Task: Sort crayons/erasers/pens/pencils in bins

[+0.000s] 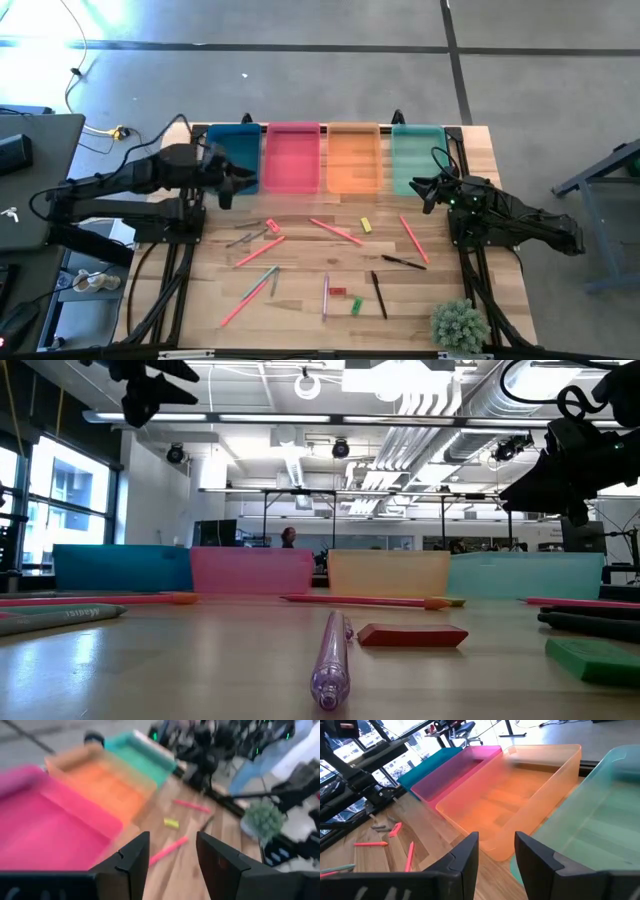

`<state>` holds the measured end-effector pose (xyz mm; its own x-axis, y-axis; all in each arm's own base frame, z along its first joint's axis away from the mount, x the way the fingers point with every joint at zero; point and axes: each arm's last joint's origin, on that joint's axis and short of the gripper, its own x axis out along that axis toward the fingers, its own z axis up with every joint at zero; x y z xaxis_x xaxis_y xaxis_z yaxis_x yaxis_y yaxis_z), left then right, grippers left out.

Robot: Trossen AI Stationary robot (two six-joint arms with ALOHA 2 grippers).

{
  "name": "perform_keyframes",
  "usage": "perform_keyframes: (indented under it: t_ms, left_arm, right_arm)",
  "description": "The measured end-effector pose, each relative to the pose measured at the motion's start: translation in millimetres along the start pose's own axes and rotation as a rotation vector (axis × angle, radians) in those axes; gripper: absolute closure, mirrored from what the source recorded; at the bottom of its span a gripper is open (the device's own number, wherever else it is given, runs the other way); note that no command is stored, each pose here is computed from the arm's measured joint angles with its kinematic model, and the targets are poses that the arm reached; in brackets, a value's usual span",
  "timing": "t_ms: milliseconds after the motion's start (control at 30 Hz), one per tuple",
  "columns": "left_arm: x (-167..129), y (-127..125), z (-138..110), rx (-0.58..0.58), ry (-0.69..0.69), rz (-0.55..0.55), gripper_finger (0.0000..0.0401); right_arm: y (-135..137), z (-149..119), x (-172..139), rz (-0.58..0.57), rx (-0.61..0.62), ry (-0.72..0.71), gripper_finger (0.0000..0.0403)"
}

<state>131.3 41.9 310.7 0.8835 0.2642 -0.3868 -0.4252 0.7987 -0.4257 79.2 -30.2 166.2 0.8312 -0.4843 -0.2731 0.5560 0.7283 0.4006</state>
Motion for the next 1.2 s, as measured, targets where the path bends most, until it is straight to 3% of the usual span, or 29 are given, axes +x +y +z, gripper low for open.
perform_keyframes:
  t_ms: [167, 700, 900, 1200]
  left_arm:
    - [14.1, -4.1, 0.1, -0.045, 0.084, -0.028, 0.0258]
    - [45.9, -47.6, 18.3, 0.020, 0.194, -0.062, 0.0280]
    - [61.1, -64.2, 9.2, 0.003, 0.264, -0.049, 0.0284]
    - [83.4, -78.9, -20.9, 0.002, 0.403, 0.095, 0.0285]
  right_arm:
    - [0.0, 0.0, 0.0, 0.000, 0.000, 0.000, 0.0284]
    - [0.0, -0.1, 0.0, 0.000, 0.000, 0.000, 0.0284]
    - [0.0, -0.1, 0.0, 0.000, 0.000, 0.000, 0.0284]
    - [0.0, 0.0, 0.0, -0.001, -0.001, 0.000, 0.0284]
